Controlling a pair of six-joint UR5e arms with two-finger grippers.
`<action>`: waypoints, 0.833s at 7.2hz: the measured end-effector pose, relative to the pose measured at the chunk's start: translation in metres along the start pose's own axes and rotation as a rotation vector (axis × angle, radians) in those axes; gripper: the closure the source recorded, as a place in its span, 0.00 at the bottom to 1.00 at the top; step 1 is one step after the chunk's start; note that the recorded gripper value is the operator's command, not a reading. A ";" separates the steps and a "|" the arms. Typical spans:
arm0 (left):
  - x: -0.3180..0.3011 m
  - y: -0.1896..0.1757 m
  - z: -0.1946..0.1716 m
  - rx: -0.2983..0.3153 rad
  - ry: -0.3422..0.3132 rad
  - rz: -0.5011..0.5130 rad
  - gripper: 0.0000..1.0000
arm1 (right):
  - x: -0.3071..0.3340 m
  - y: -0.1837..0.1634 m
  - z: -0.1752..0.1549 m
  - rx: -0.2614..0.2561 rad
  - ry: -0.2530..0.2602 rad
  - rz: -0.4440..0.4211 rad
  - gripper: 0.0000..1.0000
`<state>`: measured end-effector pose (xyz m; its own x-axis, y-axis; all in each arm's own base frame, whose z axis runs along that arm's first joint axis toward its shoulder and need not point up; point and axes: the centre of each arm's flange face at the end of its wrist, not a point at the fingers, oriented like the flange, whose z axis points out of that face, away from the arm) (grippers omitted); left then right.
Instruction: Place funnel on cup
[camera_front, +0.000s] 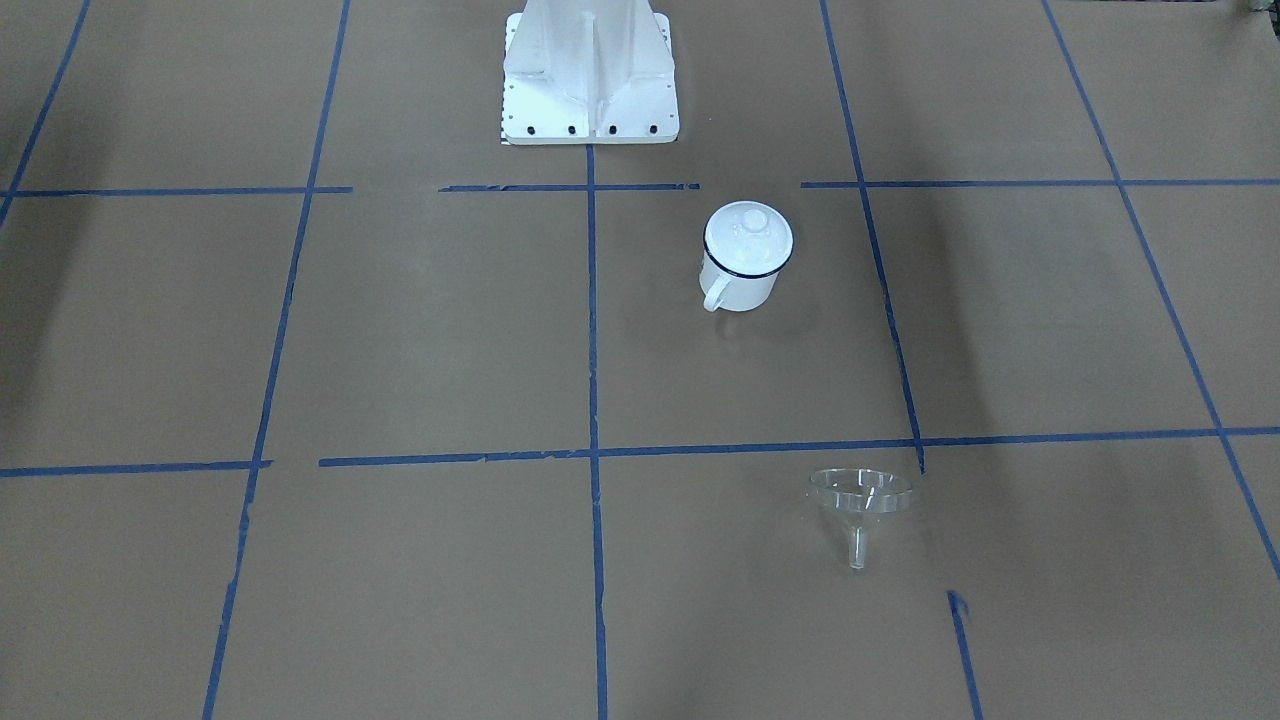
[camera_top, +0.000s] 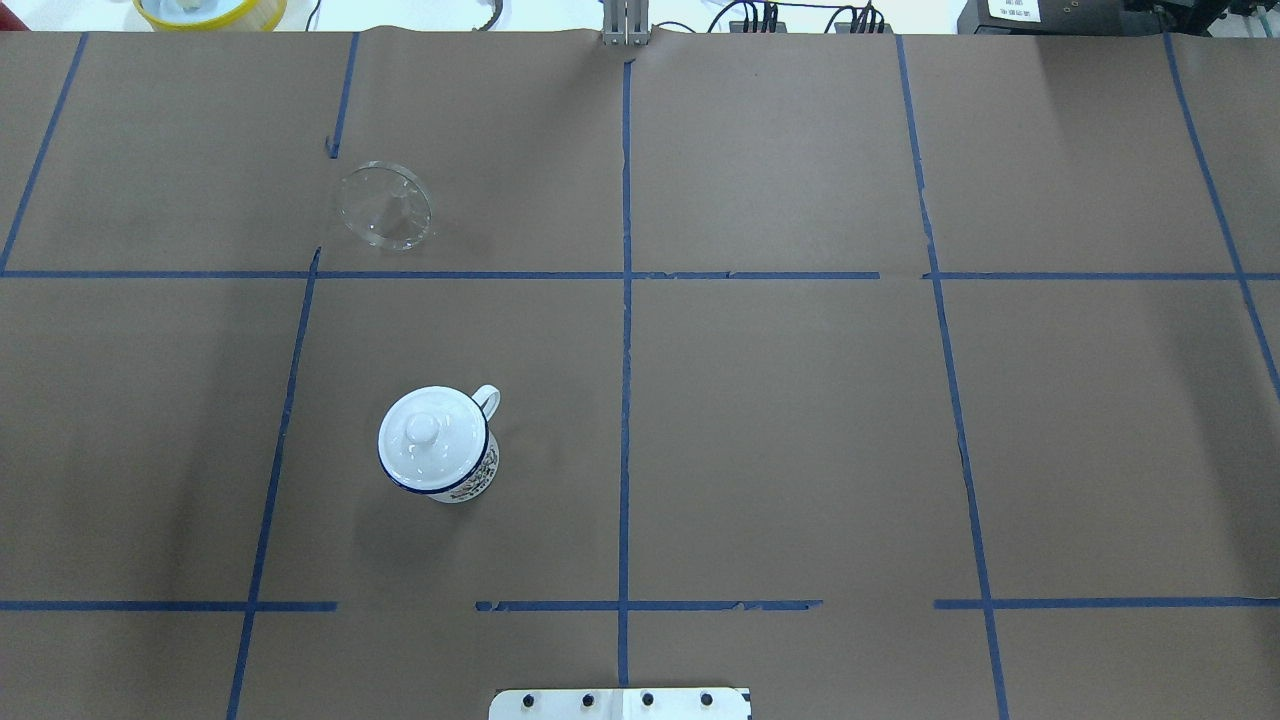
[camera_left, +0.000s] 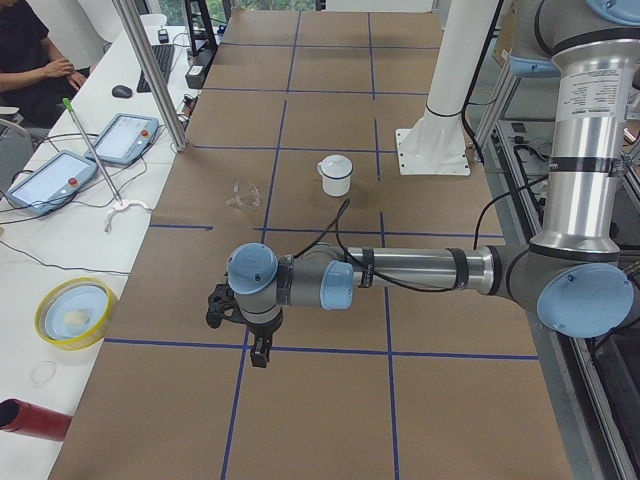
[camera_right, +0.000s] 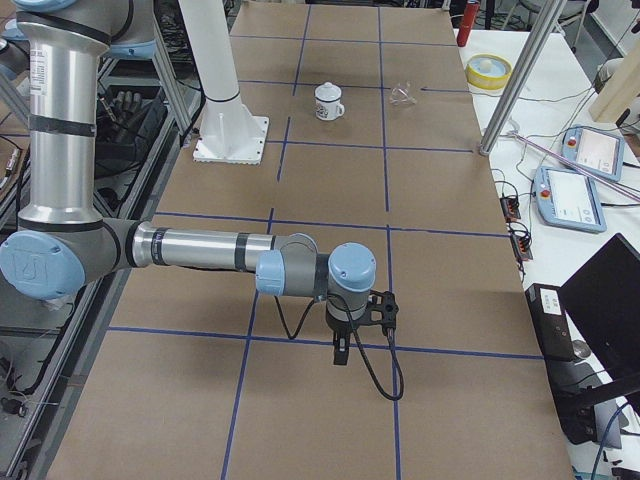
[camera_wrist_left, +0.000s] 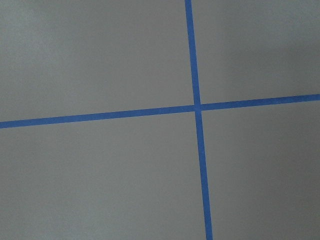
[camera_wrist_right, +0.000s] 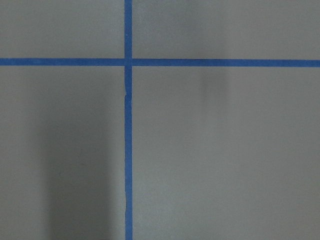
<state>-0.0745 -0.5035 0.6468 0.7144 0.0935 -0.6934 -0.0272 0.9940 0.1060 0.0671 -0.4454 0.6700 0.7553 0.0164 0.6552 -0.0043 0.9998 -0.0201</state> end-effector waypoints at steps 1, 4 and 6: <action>0.009 -0.008 -0.012 0.000 -0.018 -0.005 0.00 | 0.000 0.000 0.000 0.000 0.000 0.000 0.00; 0.089 -0.043 -0.096 0.054 -0.064 -0.079 0.00 | 0.000 0.000 0.000 0.000 0.000 0.000 0.00; 0.173 -0.038 -0.130 0.122 -0.047 -0.121 0.00 | 0.000 0.000 0.000 0.000 0.000 0.000 0.00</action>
<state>-0.0407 -0.5180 0.4304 0.7394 -0.0325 -0.6725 0.1445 0.9832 0.1114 0.0671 -0.4454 0.6701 0.7553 0.0166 0.6552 -0.0043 0.9998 -0.0203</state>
